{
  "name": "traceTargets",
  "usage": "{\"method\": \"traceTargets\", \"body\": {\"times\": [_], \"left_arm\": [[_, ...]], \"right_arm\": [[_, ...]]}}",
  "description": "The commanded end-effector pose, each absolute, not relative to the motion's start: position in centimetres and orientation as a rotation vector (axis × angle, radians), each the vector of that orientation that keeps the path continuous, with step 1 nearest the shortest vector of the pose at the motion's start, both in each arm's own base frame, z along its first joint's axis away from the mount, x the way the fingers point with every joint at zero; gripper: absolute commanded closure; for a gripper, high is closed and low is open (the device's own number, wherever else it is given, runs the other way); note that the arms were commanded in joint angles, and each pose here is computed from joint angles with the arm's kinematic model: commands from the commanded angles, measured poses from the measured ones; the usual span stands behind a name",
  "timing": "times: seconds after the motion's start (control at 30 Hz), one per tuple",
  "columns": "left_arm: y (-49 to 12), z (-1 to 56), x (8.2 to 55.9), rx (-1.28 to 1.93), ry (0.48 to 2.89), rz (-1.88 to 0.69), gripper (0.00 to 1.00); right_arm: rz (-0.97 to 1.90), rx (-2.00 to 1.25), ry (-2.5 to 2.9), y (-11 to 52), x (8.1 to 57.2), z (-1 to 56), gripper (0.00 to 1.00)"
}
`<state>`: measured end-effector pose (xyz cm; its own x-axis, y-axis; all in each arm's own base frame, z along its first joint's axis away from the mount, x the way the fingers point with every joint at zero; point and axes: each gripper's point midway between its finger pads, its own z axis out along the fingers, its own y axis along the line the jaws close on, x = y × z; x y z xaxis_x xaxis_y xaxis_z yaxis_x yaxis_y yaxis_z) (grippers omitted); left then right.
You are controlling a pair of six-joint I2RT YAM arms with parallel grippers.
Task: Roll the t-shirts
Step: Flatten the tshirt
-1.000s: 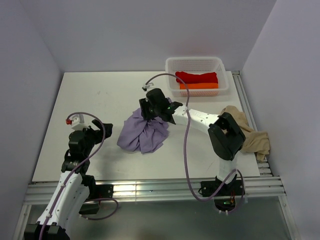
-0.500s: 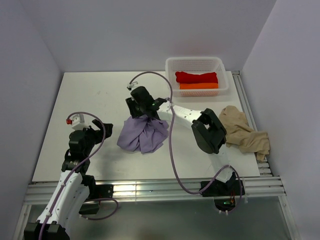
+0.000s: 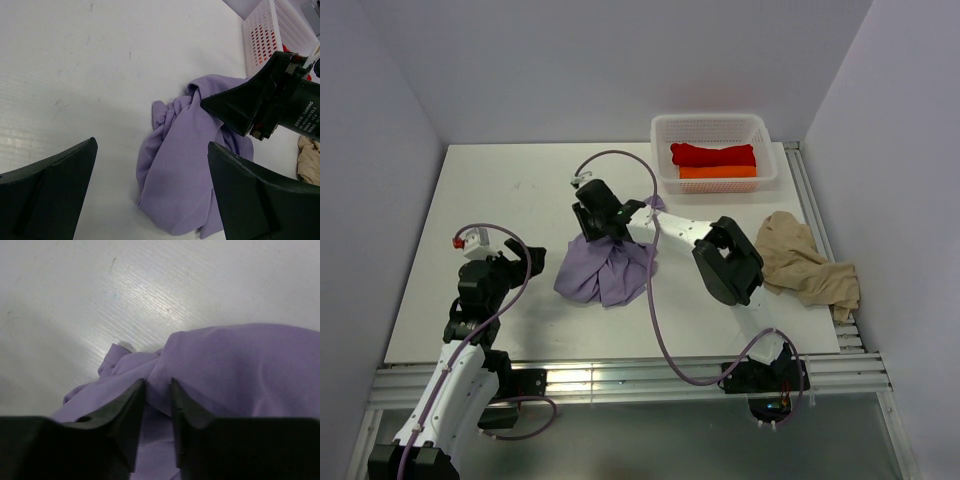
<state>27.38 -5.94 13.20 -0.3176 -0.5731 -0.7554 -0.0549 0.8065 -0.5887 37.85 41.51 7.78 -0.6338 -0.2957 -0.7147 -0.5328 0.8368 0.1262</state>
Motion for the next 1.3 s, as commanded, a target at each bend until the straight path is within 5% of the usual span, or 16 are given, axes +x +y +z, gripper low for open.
{"method": "traceTargets", "body": {"times": [0.0, 0.07, 0.33, 0.67, 0.97, 1.27], "left_arm": [[-6.2, 15.0, 27.9, -0.438, 1.798, -0.574, 0.02], [-6.2, 15.1, 27.9, -0.437, 1.795, -0.575, 0.02], [-6.2, 15.1, 27.9, -0.435, 1.796, -0.577, 0.02], [-6.2, 15.2, 28.1, -0.439, 1.799, -0.570, 0.06], [-8.9, 18.5, 27.1, -0.283, 1.698, -0.742, 0.07], [-12.2, 21.4, 26.0, -0.118, 1.614, -0.937, 0.03]], "right_arm": [[0.411, -0.556, 2.263, 41.4, 38.1, 8.7, 0.69], [0.405, -0.530, 2.246, 41.1, 38.4, 9.5, 0.82], [0.385, -0.458, 2.148, 40.0, 39.2, 15.4, 1.00], [0.518, -0.433, 1.970, 37.0, 35.6, 27.0, 1.00], [0.568, -0.206, 1.733, 26.8, 29.8, 39.2, 1.00], [0.536, 0.175, 1.675, 15.1, 28.4, 40.5, 1.00]]}}
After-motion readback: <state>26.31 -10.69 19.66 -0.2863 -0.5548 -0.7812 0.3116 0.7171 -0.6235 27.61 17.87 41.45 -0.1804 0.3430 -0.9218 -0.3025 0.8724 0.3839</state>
